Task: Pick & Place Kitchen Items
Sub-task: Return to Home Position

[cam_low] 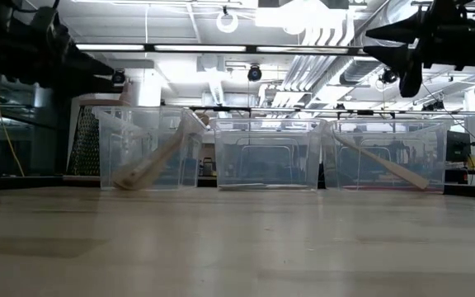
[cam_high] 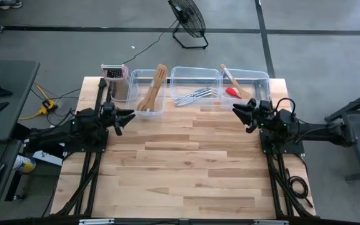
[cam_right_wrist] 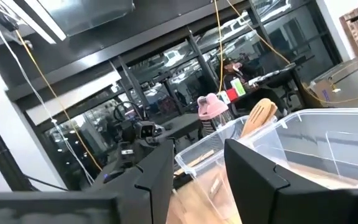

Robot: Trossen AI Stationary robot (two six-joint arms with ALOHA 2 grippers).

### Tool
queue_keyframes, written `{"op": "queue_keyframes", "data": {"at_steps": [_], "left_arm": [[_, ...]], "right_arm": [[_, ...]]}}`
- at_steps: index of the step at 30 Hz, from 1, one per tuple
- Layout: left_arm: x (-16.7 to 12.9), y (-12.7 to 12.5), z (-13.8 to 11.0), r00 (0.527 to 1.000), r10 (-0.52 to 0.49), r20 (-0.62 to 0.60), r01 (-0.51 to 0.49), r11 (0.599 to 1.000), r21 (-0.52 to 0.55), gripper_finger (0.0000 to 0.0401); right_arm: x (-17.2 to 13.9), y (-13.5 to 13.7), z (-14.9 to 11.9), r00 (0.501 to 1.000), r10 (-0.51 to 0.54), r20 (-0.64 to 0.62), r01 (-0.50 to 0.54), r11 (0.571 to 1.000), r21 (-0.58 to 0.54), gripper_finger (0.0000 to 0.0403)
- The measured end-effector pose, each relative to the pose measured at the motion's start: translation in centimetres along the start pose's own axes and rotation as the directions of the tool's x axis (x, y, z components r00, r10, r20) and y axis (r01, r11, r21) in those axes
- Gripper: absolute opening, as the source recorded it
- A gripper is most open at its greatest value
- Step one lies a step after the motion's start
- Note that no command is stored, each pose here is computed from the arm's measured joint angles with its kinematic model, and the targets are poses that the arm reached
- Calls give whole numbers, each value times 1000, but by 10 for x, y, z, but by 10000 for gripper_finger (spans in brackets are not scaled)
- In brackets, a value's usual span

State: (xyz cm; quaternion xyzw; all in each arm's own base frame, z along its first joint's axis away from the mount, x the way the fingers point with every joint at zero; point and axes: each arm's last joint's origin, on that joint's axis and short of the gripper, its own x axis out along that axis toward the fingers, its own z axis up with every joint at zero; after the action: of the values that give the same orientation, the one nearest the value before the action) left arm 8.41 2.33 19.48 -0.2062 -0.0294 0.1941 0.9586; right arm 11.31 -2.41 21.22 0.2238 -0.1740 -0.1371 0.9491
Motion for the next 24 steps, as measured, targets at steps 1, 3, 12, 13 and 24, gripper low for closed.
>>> {"op": "queue_keyframes", "data": {"at_steps": [1,3,12,13,24], "left_arm": [[1,0,-2,1000,-23,5,23,1000,-3,143],[4,2,-9,999,-51,-8,51,999,-2,143],[5,4,-14,999,-37,-21,37,999,14,143],[5,4,-15,999,-39,-23,39,999,8,143],[5,4,-17,997,-52,-57,54,998,36,143]], "right_arm": [[0,1,-2,1000,-3,0,3,1000,-7,135],[-1,2,-6,1000,-12,-6,12,1000,-23,135],[-3,6,-12,999,0,-54,-3,998,-56,135],[-3,6,-12,998,6,-56,-9,998,-55,135],[-11,4,-35,983,40,-176,-62,991,-120,135]]}}
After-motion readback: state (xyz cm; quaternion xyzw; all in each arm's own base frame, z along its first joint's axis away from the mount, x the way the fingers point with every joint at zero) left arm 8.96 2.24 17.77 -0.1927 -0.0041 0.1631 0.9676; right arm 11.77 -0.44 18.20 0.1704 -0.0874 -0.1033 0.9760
